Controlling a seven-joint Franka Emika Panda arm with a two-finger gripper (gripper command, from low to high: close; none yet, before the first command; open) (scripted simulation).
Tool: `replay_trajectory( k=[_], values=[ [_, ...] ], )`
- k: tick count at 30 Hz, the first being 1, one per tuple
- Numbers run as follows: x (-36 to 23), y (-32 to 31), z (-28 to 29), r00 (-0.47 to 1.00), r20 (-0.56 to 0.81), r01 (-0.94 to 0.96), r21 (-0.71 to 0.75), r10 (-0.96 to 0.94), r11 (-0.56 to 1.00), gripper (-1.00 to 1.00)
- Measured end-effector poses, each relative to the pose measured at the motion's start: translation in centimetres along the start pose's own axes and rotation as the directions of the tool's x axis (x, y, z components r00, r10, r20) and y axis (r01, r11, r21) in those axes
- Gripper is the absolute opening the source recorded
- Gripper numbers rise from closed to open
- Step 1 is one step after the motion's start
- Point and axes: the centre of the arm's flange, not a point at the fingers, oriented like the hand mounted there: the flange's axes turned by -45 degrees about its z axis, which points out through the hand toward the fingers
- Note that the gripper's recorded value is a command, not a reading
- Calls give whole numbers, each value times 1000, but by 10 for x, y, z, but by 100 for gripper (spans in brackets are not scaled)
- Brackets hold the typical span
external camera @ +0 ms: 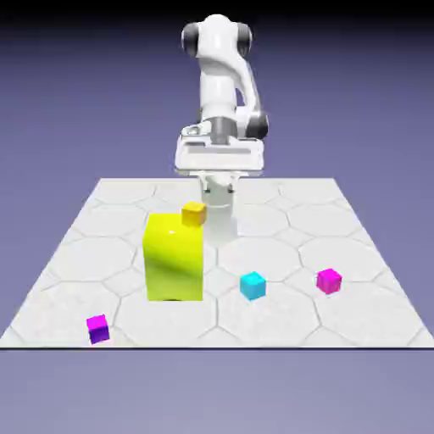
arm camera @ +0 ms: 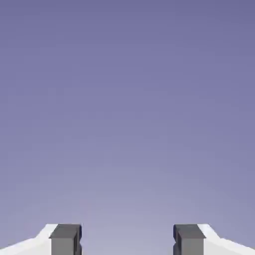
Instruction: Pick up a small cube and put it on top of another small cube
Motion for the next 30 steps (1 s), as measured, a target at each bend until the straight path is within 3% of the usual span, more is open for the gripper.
replay_trajectory(
  k=[9,18,22,28,29,30],
  values=[
    [-37,-134,92,920,358,121,135,-162,983,0],
    [-134,-274,143,690,637,234,252,-343,939,0],
    [-193,-330,151,552,728,282,297,-408,912,0],
    [-241,-332,189,542,733,285,300,-411,910,0],
    [-250,-332,196,542,733,286,300,-412,910,-100],
    [-250,-332,196,542,733,286,300,-412,910,-100]
  ],
)
